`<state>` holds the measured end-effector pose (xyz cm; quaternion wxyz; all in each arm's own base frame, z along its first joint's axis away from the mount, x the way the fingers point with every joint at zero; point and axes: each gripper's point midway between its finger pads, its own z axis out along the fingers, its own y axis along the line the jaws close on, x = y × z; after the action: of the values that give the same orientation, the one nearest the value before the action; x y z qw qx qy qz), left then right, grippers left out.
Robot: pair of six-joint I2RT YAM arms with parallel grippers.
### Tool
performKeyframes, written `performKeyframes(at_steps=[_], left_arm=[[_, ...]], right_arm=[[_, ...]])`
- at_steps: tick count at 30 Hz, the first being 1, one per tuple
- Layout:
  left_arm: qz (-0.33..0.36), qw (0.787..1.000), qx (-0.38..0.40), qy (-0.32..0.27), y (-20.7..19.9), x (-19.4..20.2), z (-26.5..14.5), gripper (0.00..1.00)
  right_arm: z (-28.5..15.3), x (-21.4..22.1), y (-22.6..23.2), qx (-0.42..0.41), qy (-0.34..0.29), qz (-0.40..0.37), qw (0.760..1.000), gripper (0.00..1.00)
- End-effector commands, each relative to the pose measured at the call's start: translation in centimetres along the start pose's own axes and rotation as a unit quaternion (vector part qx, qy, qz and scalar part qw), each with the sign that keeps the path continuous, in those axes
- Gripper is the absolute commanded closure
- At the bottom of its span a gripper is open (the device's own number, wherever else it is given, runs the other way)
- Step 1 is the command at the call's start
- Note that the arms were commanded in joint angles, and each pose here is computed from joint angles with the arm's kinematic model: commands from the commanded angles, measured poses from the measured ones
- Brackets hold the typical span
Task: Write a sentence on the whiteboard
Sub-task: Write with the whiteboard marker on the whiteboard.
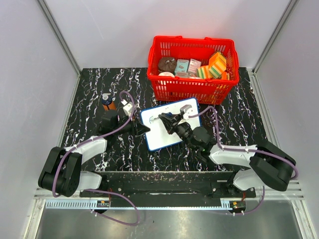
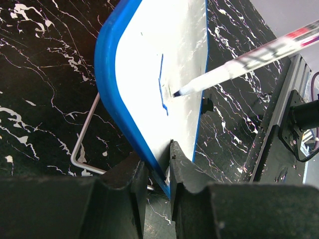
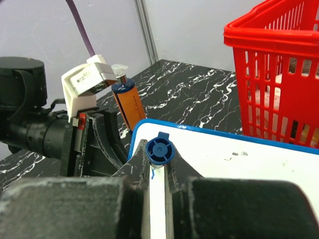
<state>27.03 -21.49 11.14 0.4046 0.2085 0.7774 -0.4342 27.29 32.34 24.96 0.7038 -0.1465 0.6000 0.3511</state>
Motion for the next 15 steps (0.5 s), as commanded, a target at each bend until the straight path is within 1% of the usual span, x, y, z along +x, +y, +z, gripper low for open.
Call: performKeyframes(at_steps=[1, 12, 15], left_arm=[[0.069, 0.997, -0.042, -0.013, 2.30, -0.96, 0.19, 1.00], [0.069, 0.997, -0.041, -0.012, 2.28, -0.92, 0.19, 1.00], [0.069, 0.997, -0.041, -0.011, 2.31, -0.88, 0.20, 1.00]], right_arm=[[1.28, -1.86, 0.07, 0.009, -0.037, 0.001, 0.999, 1.00], [1.03, -2.58, 0.03, 0.010, -0.052, 0.007, 0.999, 1.00], [1.54, -1.95, 0.08, 0.010, -0.041, 0.000, 0.999, 1.00]])
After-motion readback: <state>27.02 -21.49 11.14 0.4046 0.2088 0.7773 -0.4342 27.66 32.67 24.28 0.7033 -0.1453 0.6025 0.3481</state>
